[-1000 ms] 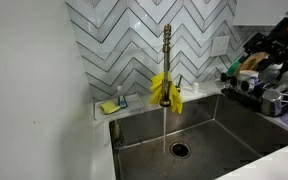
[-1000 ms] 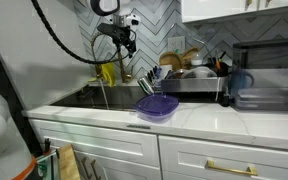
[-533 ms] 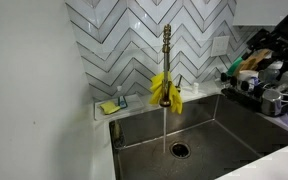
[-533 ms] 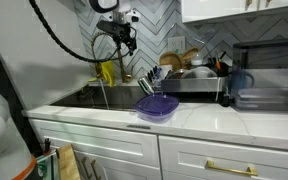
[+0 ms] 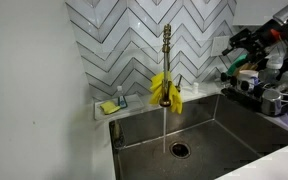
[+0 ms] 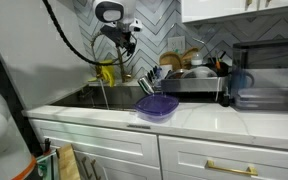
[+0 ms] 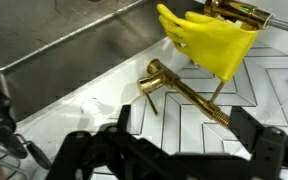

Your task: Close the tap faucet then remove the tupperware from the drying rack

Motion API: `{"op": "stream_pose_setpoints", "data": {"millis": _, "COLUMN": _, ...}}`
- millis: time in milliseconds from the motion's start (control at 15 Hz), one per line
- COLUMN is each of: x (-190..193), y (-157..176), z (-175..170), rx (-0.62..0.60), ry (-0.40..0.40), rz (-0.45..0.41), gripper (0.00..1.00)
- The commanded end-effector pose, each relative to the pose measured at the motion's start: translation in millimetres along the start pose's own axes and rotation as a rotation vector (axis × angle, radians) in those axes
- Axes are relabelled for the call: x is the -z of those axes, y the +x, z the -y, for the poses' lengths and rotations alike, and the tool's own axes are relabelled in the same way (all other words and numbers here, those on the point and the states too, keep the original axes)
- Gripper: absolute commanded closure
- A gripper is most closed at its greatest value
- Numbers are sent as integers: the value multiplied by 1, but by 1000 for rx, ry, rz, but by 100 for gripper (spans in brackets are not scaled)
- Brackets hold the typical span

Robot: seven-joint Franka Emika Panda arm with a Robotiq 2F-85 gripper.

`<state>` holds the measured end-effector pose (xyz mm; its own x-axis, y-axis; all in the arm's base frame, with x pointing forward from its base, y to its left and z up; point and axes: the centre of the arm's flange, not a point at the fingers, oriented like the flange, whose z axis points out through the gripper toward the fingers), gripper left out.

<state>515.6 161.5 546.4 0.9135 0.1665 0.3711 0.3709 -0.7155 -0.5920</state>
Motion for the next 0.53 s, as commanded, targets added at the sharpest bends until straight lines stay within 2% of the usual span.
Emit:
{"op": "stream_pose_setpoints", "data": {"millis": 0, "x": -47, "y": 46, "z": -14, "rx": 49, "ry": 163, "rz": 29, "gripper": 0}}
{"op": "stream_pose_setpoints", "data": {"millis": 200, "x": -76, "y": 72, "z": -22, "rx": 76, "ry": 228, "rz": 92, "gripper": 0}}
{"op": "stream_pose_setpoints", "data": {"millis": 467, "x": -107, "y": 106, "z": -27, "rx": 97, "ry": 271, "rz": 179, "gripper": 0}}
